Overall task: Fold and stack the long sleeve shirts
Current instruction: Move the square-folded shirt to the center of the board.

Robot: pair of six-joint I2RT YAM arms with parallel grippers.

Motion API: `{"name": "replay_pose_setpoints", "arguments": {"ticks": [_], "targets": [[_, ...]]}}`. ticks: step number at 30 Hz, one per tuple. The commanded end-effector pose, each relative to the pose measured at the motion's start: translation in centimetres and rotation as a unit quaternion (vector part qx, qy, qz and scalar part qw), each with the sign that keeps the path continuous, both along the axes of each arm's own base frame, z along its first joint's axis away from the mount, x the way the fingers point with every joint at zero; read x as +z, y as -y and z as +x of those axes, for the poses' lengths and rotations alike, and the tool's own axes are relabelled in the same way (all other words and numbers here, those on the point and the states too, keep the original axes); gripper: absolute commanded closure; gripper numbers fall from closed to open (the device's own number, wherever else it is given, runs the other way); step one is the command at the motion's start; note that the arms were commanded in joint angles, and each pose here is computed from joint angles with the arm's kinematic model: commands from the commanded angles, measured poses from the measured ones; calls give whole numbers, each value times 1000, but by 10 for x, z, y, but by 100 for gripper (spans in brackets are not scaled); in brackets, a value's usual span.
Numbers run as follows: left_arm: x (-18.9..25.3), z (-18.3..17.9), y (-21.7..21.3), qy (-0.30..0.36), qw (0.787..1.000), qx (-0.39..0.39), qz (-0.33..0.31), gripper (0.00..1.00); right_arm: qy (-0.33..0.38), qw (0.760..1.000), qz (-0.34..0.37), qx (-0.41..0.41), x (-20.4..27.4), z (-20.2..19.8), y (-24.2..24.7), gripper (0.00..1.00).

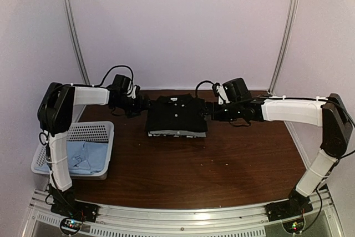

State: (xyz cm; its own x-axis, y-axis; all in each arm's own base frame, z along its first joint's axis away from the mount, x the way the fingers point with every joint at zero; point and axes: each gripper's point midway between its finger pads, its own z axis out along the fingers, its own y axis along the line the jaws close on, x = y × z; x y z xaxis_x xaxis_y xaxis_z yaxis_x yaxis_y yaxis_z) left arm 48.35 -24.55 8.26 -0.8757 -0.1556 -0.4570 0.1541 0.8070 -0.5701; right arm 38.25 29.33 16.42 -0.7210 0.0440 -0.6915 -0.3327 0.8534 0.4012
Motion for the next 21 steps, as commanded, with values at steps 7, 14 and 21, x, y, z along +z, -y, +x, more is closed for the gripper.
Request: {"name": "replay_pose_setpoints", "arguments": {"ticks": [7, 14, 21], "targets": [[-8, 4, 41, 7, 995, -54, -78, 2, 14, 1000, -2, -20, 6, -2, 15, 3], [-10, -10, 81, 4, 990, -78, -121, 2, 13, 1000, -3, -28, 2, -2, 23, 2], [-6, -12, 133, 2, 984, -107, -143, 2, 12, 999, -6, -34, 1, -4, 32, 2]]}}
